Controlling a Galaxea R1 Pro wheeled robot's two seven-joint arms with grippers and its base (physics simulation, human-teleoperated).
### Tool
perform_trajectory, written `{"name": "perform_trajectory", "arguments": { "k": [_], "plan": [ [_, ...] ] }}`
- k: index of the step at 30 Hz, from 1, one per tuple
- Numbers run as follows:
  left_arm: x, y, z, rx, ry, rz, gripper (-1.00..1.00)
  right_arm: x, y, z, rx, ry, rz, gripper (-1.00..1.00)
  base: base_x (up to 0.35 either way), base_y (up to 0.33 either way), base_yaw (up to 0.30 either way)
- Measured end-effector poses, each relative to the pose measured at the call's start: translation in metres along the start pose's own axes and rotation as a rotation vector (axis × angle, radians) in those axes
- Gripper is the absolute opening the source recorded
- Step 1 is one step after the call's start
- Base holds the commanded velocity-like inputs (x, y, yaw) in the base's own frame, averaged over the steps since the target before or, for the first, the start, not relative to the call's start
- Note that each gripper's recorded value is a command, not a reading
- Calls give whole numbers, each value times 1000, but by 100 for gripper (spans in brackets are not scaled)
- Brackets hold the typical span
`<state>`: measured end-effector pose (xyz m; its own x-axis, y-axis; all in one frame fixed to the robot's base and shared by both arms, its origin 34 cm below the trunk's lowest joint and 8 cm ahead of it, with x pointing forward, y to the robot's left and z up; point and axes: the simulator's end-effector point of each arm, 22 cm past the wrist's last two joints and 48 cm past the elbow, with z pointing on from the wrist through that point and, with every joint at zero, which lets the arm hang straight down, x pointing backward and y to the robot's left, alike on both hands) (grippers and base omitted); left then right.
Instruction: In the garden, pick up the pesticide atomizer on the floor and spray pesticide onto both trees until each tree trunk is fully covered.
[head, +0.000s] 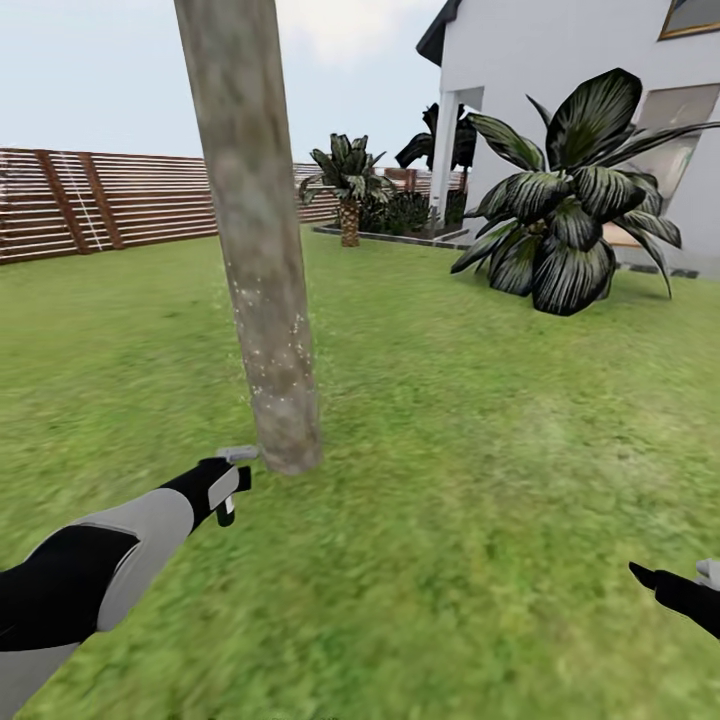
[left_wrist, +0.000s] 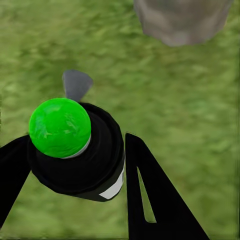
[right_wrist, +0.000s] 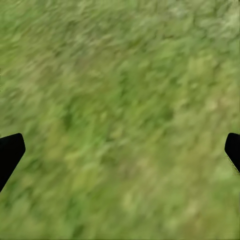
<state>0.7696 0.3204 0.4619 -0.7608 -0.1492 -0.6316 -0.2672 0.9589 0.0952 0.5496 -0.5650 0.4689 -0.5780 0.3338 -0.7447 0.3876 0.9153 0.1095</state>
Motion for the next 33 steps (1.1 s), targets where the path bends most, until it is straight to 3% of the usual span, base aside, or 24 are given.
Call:
{"name": "perform_trajectory", "arguments": {
  "k": [11, 15, 19, 23, 25, 33],
  "plan": [
    [-6, -9, 0, 8, -35, -1, -100, 1, 0, 1, 0, 3, -1, 100, 70, -331, 100],
    [-34, -25, -14, 43, -39, 14, -100, 1, 0, 1, 0, 3, -1, 100, 64, -249, 1],
    [-72, -40, -41, 74, -29, 55, -100, 1, 0, 0, 0, 2, -1, 100, 8, -27, 0],
    [-120, -19, -82, -62, -56, 96, -100, 0, -1, 0, 0, 1, -1, 100, 0, -1, 0],
    [-143, -17, -103, -77, -61, 112, -100, 0, -1, 0, 0, 1, -2, 100, 0, 0, 0],
    [-223, -14, -158, -81, -130, 114, -100, 0, -1, 0, 0, 0, -1, 100, 0, 0, 0]
  ]
}}
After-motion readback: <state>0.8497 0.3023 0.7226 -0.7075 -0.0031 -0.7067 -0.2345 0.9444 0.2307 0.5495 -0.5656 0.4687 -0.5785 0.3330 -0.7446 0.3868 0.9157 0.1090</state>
